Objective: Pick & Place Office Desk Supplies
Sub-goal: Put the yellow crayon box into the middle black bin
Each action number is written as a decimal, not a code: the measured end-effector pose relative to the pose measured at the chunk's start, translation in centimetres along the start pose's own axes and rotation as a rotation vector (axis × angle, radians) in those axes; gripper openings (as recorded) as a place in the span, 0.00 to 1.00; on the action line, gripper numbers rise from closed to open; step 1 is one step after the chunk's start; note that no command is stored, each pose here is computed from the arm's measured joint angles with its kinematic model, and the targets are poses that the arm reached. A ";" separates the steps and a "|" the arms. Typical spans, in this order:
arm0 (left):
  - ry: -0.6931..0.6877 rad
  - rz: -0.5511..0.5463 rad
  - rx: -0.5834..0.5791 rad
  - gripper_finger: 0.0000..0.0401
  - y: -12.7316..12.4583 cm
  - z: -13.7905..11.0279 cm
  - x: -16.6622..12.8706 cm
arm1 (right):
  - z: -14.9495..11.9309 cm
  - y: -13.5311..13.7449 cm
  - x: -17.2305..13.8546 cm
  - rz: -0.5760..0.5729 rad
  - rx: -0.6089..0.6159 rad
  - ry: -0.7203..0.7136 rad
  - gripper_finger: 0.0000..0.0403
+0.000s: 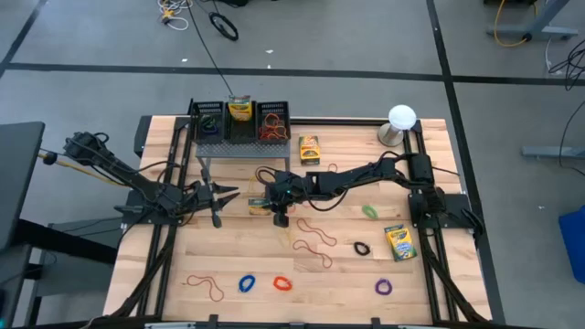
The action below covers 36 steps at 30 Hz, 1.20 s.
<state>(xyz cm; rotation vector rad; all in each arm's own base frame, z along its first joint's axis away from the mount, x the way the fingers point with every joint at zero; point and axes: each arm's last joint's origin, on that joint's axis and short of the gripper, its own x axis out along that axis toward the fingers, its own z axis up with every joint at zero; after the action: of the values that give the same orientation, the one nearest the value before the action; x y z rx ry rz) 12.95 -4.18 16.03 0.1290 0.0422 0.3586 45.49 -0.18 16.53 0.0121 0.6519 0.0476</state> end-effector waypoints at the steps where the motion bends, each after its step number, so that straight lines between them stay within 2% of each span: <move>1: 0.001 0.000 -0.008 0.19 0.0 0.0 0.0 | 0.0 0.0 0.0 0.000 -0.003 -0.003 0.28; 12: -0.002 -0.021 -0.065 0.19 -0.1 0.0 0.0 | 0.2 0.4 0.0 0.000 -0.019 -0.022 0.43; 17: 0.002 -0.021 -0.067 0.21 -0.1 0.2 0.1 | 0.3 1.1 0.0 -0.077 -0.045 -0.025 0.51; 22: 0.077 -0.026 -0.001 0.26 -0.8 2.5 0.9 | 2.3 2.8 -2.5 -0.103 -0.095 -0.079 0.62; 25: 0.154 -0.032 0.029 0.29 -1.1 4.4 1.4 | 3.2 4.1 -4.7 -0.101 -0.111 -0.060 0.63; 27: 0.213 -0.055 0.054 0.28 -1.3 5.4 1.7 | 3.4 5.1 -5.9 -0.137 -0.136 -0.035 0.59; 29: 0.253 -0.081 0.040 0.27 -1.4 6.6 2.0 | 2.7 5.9 -6.9 -0.171 -0.169 -0.025 0.51; 32: 0.328 -0.121 0.030 0.21 -1.4 8.0 2.7 | 0.5 6.4 -7.8 -0.148 -0.175 -0.030 0.31; 36: 0.477 -0.132 0.047 0.08 -0.9 9.4 4.6 | -3.1 6.3 -9.1 -0.148 -0.138 -0.085 0.05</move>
<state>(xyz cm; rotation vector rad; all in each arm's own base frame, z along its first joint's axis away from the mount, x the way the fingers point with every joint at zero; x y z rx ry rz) 18.15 -4.52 25.13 0.0839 0.5285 0.2497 36.10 5.70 19.78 -0.1665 0.5622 -0.0502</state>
